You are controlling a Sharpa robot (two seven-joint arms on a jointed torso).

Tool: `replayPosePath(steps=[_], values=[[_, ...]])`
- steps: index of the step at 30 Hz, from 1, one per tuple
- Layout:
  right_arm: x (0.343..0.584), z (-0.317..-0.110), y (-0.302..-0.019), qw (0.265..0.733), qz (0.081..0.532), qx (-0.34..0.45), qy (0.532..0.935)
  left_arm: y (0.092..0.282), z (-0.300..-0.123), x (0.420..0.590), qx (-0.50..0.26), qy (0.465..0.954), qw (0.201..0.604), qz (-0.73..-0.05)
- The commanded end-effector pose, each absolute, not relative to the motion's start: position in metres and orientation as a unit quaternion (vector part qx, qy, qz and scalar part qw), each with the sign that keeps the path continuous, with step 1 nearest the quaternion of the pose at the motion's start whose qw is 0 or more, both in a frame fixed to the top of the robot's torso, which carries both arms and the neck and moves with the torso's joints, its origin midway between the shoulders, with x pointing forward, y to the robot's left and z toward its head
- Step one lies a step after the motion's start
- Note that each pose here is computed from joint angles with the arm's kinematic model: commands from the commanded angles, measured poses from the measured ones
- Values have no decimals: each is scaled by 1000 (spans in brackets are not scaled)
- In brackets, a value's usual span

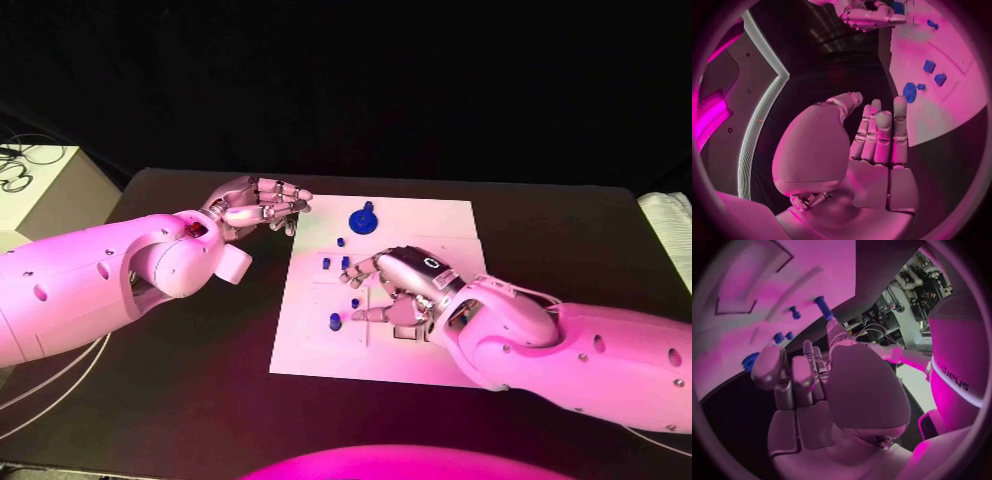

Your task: Assemble the parts on the task board

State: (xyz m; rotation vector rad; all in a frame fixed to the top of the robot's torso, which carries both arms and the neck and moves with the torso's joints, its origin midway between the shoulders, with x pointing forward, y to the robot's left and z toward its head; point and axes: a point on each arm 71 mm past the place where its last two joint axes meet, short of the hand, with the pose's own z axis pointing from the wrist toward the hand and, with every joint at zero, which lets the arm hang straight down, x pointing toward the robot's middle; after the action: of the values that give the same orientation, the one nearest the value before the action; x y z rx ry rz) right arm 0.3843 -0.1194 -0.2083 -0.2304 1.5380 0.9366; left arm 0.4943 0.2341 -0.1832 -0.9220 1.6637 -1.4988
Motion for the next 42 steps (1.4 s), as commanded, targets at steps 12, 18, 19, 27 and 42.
replayPosePath(steps=[12,18,19,27,42], values=[[397,-196,-247,533,310,152,773,249,-185,482,-367,625,362,-586],[384,-198,-273,533,251,166,791,248,-187,479,-370,623,359,-588],[381,-199,-277,534,236,164,795,248,-188,478,-370,623,357,-589],[369,-210,-281,530,182,150,814,245,-191,476,-371,625,351,-590],[363,-233,-263,510,152,121,838,243,-193,475,-371,628,345,-591]])
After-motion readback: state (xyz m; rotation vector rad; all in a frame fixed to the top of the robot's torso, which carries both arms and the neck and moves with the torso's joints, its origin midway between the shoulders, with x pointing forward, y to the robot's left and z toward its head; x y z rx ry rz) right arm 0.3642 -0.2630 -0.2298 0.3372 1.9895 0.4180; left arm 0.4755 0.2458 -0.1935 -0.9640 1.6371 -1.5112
